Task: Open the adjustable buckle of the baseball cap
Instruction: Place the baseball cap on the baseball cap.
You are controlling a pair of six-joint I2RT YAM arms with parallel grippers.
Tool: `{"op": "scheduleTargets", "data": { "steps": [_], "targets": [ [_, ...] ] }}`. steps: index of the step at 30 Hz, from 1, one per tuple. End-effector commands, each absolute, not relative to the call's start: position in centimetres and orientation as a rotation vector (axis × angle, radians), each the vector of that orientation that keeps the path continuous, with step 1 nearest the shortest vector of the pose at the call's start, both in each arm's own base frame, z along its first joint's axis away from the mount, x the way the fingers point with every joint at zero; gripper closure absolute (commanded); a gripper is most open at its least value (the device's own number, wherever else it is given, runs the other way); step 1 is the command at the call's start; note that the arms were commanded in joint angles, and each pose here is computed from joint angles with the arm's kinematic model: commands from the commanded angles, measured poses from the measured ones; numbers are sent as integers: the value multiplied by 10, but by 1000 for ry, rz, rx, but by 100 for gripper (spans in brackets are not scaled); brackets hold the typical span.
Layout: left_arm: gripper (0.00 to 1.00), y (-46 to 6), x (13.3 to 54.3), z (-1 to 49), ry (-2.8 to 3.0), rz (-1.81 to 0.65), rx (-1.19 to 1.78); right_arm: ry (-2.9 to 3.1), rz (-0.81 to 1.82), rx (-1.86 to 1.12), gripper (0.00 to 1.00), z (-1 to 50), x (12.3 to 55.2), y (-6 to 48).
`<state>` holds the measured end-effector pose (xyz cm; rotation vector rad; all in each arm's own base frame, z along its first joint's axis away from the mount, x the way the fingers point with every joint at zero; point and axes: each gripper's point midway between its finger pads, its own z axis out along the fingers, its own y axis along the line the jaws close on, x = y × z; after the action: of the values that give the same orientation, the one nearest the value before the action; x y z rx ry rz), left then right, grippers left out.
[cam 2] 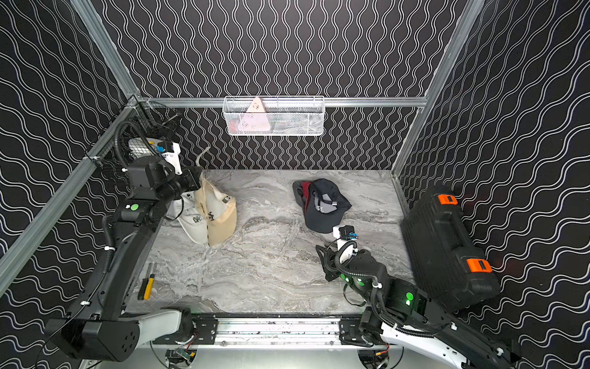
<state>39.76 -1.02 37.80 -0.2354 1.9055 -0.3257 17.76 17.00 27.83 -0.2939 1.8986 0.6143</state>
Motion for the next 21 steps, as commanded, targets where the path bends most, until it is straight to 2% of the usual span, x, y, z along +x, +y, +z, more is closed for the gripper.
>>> {"op": "scheduleTargets", "data": {
  "steps": [1, 10, 11, 13, 14, 17, 21],
  "targets": [
    [100, 10, 403, 380, 1899, -256, -296, 1901, 610, -294, 65, 279, 178, 170],
    [100, 46, 414, 380, 1909, -81, -403, 1907, 611, -297, 65, 277, 178, 171],
    [90, 50, 413, 379, 1910, -63, -421, 1911, 610, -295, 65, 276, 178, 171],
    [53, 54, 411, 381, 1901, -41, -436, 1911, 616, -292, 65, 275, 177, 171],
    [39, 54, 408, 383, 1895, -24, -439, 1913, 619, -290, 65, 274, 177, 171],
    [26, 45, 400, 391, 1872, 52, -391, 1912, 628, -283, 65, 272, 177, 170],
    [22, -20, 398, 398, 1881, 49, -142, 1914, 642, -290, 65, 276, 176, 174]
  ]
}}
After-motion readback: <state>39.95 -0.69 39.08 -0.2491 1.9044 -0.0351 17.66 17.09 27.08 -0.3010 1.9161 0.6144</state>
